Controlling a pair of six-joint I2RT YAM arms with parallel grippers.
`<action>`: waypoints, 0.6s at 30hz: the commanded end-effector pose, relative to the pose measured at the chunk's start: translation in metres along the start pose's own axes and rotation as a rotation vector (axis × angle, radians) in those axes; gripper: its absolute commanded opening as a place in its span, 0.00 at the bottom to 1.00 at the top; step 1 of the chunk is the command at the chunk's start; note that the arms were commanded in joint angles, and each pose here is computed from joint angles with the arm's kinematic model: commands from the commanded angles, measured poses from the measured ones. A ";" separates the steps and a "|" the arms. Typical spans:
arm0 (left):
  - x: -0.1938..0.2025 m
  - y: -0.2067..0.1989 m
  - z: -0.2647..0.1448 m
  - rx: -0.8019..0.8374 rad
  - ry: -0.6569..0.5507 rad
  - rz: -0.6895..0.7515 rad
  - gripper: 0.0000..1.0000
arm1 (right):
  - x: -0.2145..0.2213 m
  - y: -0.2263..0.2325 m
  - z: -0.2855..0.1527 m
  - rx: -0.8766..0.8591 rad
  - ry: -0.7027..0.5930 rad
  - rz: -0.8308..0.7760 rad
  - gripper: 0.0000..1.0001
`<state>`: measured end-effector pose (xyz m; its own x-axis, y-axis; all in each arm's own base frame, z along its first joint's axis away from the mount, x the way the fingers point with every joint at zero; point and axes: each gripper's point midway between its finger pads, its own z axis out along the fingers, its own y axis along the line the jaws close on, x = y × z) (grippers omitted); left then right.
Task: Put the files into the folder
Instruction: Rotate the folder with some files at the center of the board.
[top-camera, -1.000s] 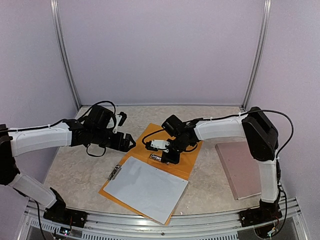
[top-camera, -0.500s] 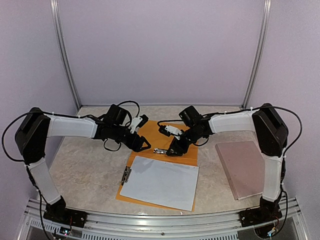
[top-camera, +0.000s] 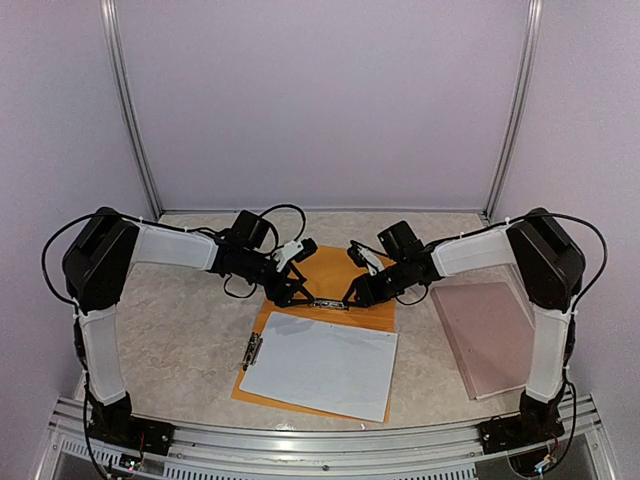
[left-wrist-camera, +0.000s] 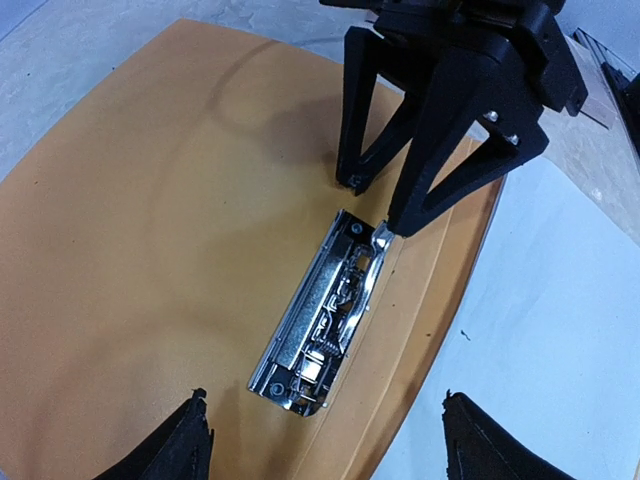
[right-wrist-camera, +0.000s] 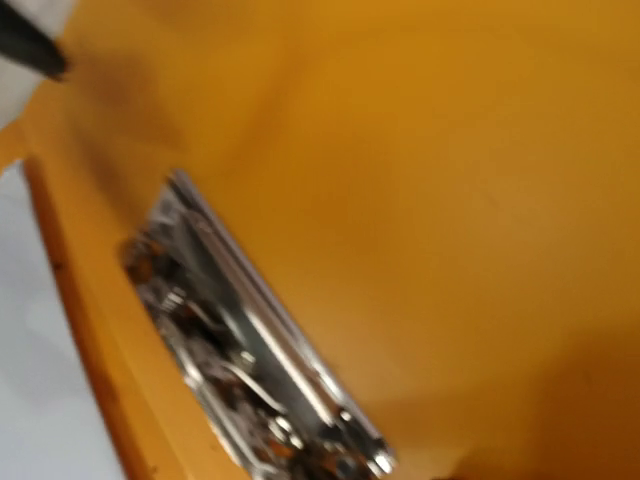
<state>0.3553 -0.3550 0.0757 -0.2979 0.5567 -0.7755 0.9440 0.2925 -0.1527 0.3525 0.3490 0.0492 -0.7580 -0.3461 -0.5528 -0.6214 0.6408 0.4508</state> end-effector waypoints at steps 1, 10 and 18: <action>-0.007 -0.008 0.008 0.060 -0.002 0.130 0.76 | -0.015 0.009 -0.013 -0.026 -0.082 0.101 0.45; 0.008 -0.017 0.027 0.053 0.111 0.154 0.76 | -0.006 0.008 -0.009 -0.061 -0.071 0.146 0.36; 0.013 -0.022 0.033 0.024 0.150 0.161 0.75 | 0.008 0.005 -0.010 -0.042 -0.050 0.160 0.29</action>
<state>0.3370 -0.3800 0.0587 -0.1591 0.6745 -0.7209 0.9839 0.1689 -0.0591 0.3424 0.3461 0.0453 -0.8415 -0.2207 -0.4931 -0.5025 0.6550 0.5643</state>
